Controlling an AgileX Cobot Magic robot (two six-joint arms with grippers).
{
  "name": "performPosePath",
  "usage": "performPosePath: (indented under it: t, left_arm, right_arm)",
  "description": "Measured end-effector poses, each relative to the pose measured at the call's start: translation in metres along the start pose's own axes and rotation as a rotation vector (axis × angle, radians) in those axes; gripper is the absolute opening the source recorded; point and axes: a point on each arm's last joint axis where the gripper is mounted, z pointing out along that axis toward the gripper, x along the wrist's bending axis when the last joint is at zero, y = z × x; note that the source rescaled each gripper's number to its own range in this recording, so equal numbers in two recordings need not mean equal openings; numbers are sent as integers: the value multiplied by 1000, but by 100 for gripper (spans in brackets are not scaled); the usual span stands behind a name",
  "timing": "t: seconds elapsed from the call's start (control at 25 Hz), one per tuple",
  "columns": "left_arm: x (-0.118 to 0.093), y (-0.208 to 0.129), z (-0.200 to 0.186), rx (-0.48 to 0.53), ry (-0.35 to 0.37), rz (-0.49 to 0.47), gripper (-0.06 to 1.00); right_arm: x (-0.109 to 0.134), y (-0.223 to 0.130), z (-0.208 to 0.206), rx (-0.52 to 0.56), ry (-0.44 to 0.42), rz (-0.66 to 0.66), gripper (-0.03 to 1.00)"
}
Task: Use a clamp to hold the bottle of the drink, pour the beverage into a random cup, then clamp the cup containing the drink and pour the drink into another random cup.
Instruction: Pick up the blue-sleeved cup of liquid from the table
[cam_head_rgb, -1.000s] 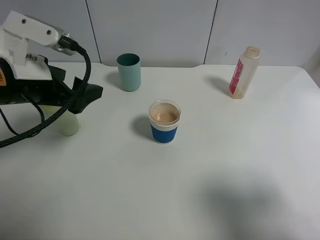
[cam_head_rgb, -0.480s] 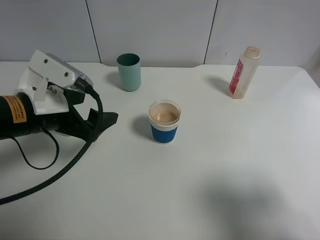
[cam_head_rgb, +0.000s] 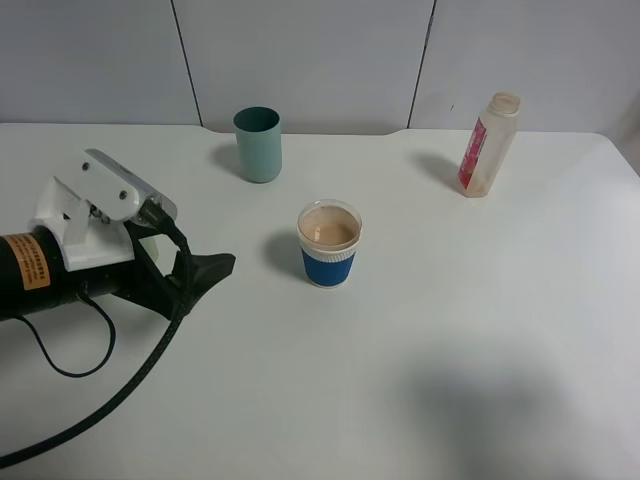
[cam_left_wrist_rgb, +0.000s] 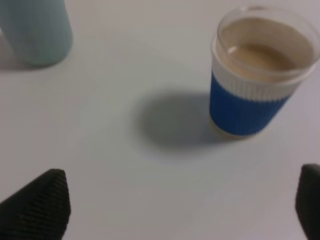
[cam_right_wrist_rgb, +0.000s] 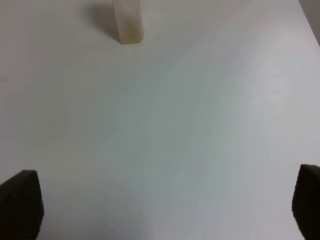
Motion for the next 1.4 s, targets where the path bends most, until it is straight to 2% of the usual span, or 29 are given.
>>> performPosePath:
  t: [0.24,0.48,0.68,1.04,1.28,1.4]
  left_arm:
    - [-3,-23,16,-9,-42,-24,67]
    - [-5,-33,34,-112,-83,-9,67]
    - [-6,-42,43,-140,-95,8,67]
    - [-3,-61,52,-87,-70,4,67]
    - [-3,-74,58,-26,-69,7,67]
    - [-3,-74,61,-27,-76,10,66]
  right_arm:
    - [0,0,0,0,0,0,100]
    - [0,0,0,0,0,0,100]
    - [0,0,0,0,0,0,100]
    - [0,0,0,0,0,0,100]
    - [0,0,0,0,0,0,100]
    - [0,0,0,0,0,0,100]
